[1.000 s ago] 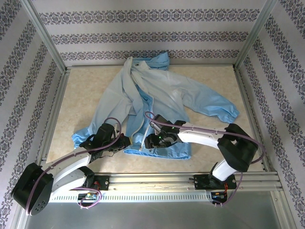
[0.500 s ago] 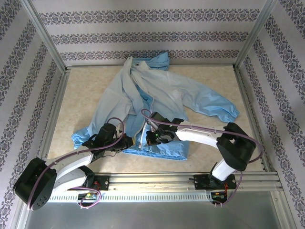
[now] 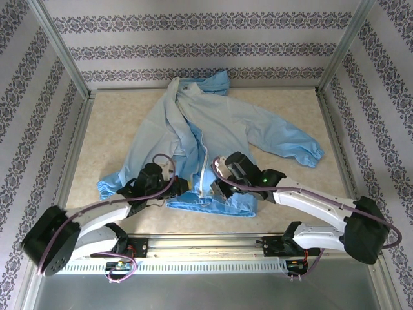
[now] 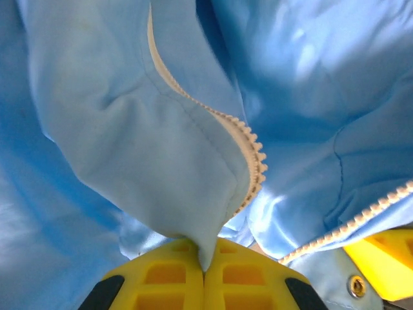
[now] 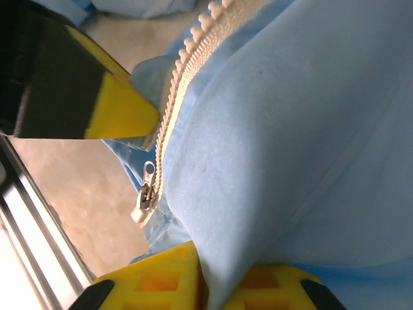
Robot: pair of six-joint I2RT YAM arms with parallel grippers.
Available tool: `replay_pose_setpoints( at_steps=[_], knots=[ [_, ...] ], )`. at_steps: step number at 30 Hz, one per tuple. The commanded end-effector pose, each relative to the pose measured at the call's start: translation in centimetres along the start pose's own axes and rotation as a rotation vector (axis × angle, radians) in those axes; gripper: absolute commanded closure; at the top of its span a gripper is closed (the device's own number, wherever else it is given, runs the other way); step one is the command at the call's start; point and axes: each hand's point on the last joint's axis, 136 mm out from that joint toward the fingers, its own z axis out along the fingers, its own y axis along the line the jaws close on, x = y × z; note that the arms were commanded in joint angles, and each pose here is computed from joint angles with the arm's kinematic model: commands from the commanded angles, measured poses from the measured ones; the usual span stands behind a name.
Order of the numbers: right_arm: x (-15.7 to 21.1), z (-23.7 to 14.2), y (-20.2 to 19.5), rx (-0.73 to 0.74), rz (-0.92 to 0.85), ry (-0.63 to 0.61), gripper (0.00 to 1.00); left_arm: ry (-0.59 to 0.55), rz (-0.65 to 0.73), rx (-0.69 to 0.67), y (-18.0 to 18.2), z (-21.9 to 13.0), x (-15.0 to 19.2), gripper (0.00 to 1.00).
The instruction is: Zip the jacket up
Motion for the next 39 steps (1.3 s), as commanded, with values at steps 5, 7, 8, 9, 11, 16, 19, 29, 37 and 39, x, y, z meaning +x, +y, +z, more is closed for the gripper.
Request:
replay_pose_setpoints(
  at_steps=[5,7,8,9,11,16,19,29,37,39],
  knots=[
    [0.7,1.8,1.7,-0.153,-0.013,-0.065,0.74,-0.049,0.029,0.074,-2.1,3.3,0.0,1.00],
    [1.2,2.6,2.0,-0.183,0.010,-0.045,0.70,-0.037,0.030,0.051,-1.9,3.8,0.2,1.00],
    [1.4,2.9,2.0,-0.192,0.016,-0.033,0.69,-0.038,0.029,0.044,-1.7,3.9,0.2,1.00],
    [1.8,3.3,2.0,-0.196,0.028,-0.014,0.68,-0.039,0.023,0.031,-1.5,4.0,0.1,1.00],
    [2.4,3.9,1.9,-0.198,0.048,0.018,0.64,-0.042,0.013,0.013,-1.0,4.1,0.1,1.00],
    [3.8,5.1,1.7,-0.196,0.110,0.073,0.45,-0.040,-0.002,-0.003,-0.4,4.4,0.2,1.00],
    [4.6,6.1,1.2,-0.166,0.128,0.107,0.44,-0.041,-0.011,0.007,-0.6,4.6,0.2,1.00],
    [2.8,6.6,1.1,-0.100,0.089,0.047,0.96,-0.061,0.048,0.011,-2.0,3.5,-0.7,1.00],
    [-1.7,0.1,0.1,-0.026,-0.034,-0.168,1.00,-0.120,0.166,0.013,-4.8,0.1,-2.5,1.00],
    [-2.4,-0.9,-0.1,-0.004,-0.061,-0.196,1.00,-0.111,0.183,0.049,-5.8,0.0,-2.6,1.00]
  ],
)
